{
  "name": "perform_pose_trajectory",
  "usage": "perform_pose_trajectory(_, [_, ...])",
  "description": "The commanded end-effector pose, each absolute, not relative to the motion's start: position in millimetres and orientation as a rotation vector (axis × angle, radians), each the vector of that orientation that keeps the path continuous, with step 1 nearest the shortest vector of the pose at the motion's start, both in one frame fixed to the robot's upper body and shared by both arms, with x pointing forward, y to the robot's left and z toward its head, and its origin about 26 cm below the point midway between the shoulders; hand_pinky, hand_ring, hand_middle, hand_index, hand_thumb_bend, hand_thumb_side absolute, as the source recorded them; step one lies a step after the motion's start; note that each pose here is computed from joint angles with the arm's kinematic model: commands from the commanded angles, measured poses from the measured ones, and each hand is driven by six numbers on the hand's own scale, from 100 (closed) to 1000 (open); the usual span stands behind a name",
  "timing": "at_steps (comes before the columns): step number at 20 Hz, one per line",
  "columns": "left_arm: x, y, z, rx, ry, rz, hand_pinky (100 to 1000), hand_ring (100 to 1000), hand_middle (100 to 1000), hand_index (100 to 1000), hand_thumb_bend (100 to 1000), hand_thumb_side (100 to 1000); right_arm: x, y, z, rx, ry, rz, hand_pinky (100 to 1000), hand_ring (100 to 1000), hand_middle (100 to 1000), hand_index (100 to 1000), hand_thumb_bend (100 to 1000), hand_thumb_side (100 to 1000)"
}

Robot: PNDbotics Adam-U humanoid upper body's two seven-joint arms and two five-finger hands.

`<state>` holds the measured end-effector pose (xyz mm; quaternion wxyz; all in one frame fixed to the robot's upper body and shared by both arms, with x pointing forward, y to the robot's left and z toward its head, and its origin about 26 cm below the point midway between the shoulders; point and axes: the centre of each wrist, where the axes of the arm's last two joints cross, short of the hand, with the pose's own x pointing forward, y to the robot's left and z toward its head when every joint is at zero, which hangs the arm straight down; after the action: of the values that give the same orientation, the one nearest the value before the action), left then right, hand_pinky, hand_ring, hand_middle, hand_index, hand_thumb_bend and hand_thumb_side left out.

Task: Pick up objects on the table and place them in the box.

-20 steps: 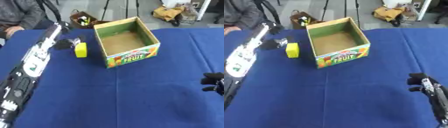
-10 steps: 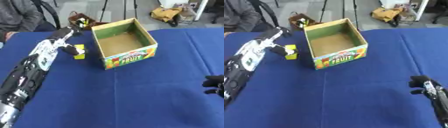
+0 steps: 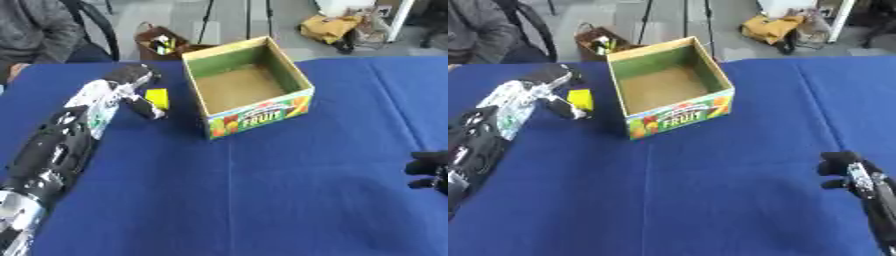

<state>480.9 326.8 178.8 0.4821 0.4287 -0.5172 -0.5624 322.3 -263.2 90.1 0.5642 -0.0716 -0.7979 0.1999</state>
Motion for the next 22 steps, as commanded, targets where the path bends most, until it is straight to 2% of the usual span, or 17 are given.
perform_pose_trajectory(1, [482.2, 331.8, 192.4, 1.103, -1.261, -1.372, 785, 715, 664, 801, 460, 266, 323.0, -267.4, 99.3, -0.185, -1.899, 0.488, 604, 699, 619, 767, 100, 1000])
perform_pose_trajectory(3, [482.4, 331.8, 190.4, 1.118, -1.25, -1.383, 785, 715, 664, 801, 460, 266, 323.0, -267.4, 99.2, -0.185, -1.899, 0.487, 604, 699, 619, 767, 100, 1000])
perform_pose_trajectory(4, [482.4, 331.7, 187.8, 1.12, -1.241, -1.392, 762, 680, 623, 780, 446, 254, 323.0, -267.5, 99.1, -0.186, -1.899, 0.486, 604, 699, 619, 766, 100, 1000])
perform_pose_trajectory(7, [482.6, 331.3, 182.5, 1.134, -1.217, -1.416, 713, 604, 573, 741, 450, 229, 323.0, -267.6, 98.5, -0.188, -1.897, 0.483, 603, 698, 618, 765, 100, 1000])
perform_pose_trajectory(11, [482.7, 331.0, 179.6, 1.182, -1.212, -1.421, 550, 460, 420, 587, 396, 176, 323.0, -268.0, 97.7, -0.19, -1.894, 0.48, 603, 698, 617, 765, 100, 1000])
perform_pose_trajectory(14, [482.6, 330.7, 180.0, 1.224, -1.235, -1.393, 390, 327, 259, 428, 300, 143, 323.0, -268.1, 97.5, -0.192, -1.894, 0.477, 602, 698, 617, 765, 100, 1000])
perform_pose_trajectory(16, [482.3, 329.5, 183.0, 1.247, -1.273, -1.36, 335, 283, 208, 376, 267, 137, 323.0, -268.1, 97.4, -0.192, -1.894, 0.476, 602, 697, 617, 764, 100, 1000])
perform_pose_trajectory(22, [480.0, 316.7, 208.7, 1.274, -1.47, -1.289, 310, 267, 185, 342, 225, 141, 322.7, -269.0, 96.7, -0.195, -1.891, 0.471, 601, 697, 616, 764, 100, 1000])
